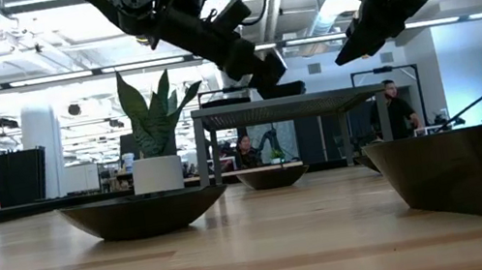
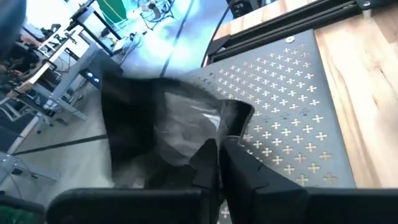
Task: Pick & Place Mini shaped plates
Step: Stack the left distorted square plate on top of the distorted square plate on the shelf, then stack the distorted square plate on top of the distorted square plate on the shelf
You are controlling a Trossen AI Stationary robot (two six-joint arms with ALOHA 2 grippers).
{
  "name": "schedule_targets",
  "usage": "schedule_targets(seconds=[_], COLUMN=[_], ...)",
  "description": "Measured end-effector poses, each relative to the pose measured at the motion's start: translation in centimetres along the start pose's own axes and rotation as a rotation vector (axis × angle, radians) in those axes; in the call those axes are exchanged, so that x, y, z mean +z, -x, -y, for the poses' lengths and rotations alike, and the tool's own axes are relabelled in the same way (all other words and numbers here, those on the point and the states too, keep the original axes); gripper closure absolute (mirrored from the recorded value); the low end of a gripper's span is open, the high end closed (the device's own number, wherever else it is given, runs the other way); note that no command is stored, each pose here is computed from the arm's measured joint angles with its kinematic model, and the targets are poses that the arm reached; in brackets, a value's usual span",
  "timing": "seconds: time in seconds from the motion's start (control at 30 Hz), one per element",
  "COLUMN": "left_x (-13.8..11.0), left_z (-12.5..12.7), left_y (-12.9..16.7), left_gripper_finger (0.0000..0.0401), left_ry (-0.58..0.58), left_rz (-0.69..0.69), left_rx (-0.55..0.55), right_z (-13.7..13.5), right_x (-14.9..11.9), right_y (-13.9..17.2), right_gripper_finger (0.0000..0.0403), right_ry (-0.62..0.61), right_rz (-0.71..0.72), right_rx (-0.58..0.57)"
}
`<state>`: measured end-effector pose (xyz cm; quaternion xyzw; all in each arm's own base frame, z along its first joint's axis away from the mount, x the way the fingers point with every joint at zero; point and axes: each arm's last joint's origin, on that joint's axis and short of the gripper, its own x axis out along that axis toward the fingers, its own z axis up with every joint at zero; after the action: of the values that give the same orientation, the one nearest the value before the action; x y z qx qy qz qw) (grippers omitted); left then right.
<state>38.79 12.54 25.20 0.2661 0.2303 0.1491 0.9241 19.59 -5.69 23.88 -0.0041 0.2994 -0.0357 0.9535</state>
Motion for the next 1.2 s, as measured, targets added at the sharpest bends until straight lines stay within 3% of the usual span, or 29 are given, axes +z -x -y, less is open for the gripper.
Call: schedule_targets(seconds=[0.37, 0.53, 0.7, 0.8, 1.0, 1.2], left_x=[-0.5, 1.1, 3.4, 4.6, 5.5, 4.7], left_z=[-0.4, -0.3, 1.7, 2.7, 3.1, 3.0], left_y=[-0.6, 0.3, 2.0, 3.8, 9.7, 16.5], left_gripper_finger=[0.035, 0.0323, 0.0304, 0.0299, 0.0301, 0.0301], left_ry=[0.016, 0.065, 0.09, 0.077, 0.198, 0.251], left_rz=[0.014, 0.081, 0.13, 0.109, 0.029, 0.099], left_rx=[0.03, 0.041, -0.022, -0.089, -0.195, -0.225], right_z=[0.0, 0.0, -0.2, -0.7, -2.3, -3.5], right_x=[-0.1, -0.1, -0.2, -0.5, -0.4, 0.4], right_y=[0.0, 0.0, 0.0, -0.3, -0.8, -1.9], right_gripper_finger=[0.0321, 0.0321, 0.0321, 0.0321, 0.0321, 0.0321], right_ry=[-0.001, -0.001, -0.027, -0.087, -0.045, 0.001], right_rz=[-0.006, -0.015, -0.024, -0.031, -0.022, 0.048], right_rx=[0.001, 0.003, 0.011, 0.033, 0.095, 0.141])
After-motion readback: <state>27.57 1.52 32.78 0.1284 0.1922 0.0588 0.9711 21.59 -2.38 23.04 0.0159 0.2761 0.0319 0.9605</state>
